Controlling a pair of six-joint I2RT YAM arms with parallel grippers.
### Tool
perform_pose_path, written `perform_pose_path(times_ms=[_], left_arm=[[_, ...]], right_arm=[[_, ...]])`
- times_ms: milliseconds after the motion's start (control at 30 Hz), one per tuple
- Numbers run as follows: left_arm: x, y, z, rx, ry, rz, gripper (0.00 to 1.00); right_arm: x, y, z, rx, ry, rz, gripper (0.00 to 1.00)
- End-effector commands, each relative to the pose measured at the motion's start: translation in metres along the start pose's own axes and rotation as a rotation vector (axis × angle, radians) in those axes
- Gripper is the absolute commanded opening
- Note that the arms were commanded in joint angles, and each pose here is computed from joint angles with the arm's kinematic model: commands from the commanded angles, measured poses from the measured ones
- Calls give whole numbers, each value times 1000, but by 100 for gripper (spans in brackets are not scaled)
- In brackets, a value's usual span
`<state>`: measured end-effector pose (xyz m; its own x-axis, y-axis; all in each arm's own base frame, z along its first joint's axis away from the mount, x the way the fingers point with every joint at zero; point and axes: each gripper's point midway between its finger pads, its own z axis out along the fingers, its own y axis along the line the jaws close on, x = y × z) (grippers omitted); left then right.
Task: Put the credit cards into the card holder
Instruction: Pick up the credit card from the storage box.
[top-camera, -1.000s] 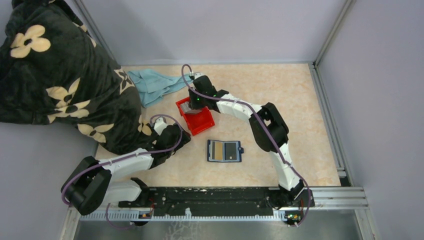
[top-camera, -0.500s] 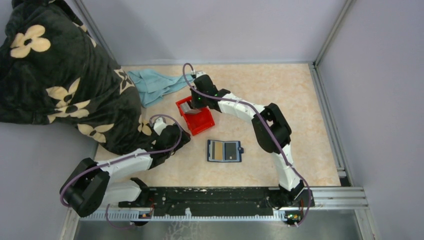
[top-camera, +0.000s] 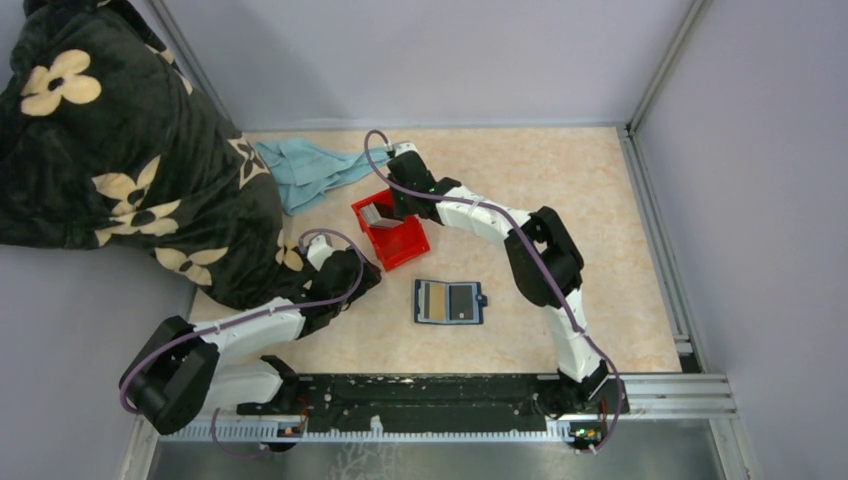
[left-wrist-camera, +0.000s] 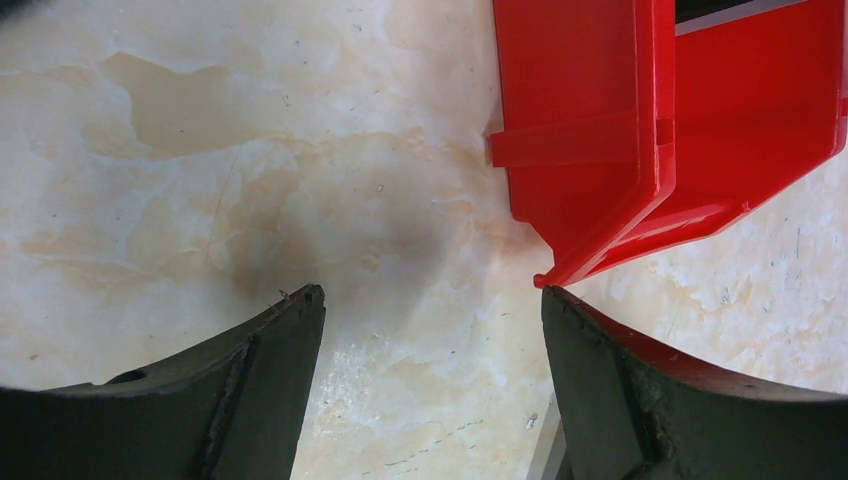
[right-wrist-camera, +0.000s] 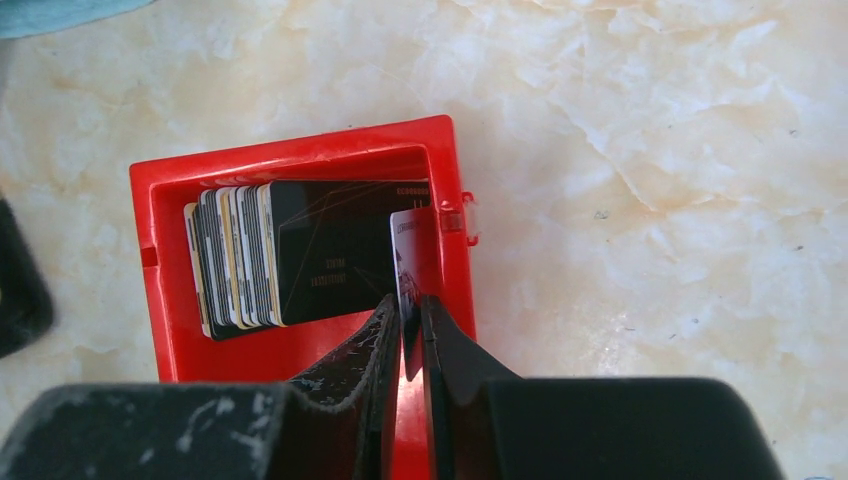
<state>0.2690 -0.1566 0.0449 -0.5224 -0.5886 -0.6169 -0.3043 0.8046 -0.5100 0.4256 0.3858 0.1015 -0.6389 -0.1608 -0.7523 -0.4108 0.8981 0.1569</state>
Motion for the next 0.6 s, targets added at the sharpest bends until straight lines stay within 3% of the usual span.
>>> perform_pose_path(times_ms=[0,200,567], left_arm=[[-3,-2,-1,6,-4,-8,85],[-6,-5,-2,7,-3,-1,85],[-19,-27,-23,73,12,-23,88]], right_arm=[[-18,-4,-13,44,-44,-43,13],[-14,-5,-7,46,-35,-77,0],[-41,6,-54,43,-161,-137,0]])
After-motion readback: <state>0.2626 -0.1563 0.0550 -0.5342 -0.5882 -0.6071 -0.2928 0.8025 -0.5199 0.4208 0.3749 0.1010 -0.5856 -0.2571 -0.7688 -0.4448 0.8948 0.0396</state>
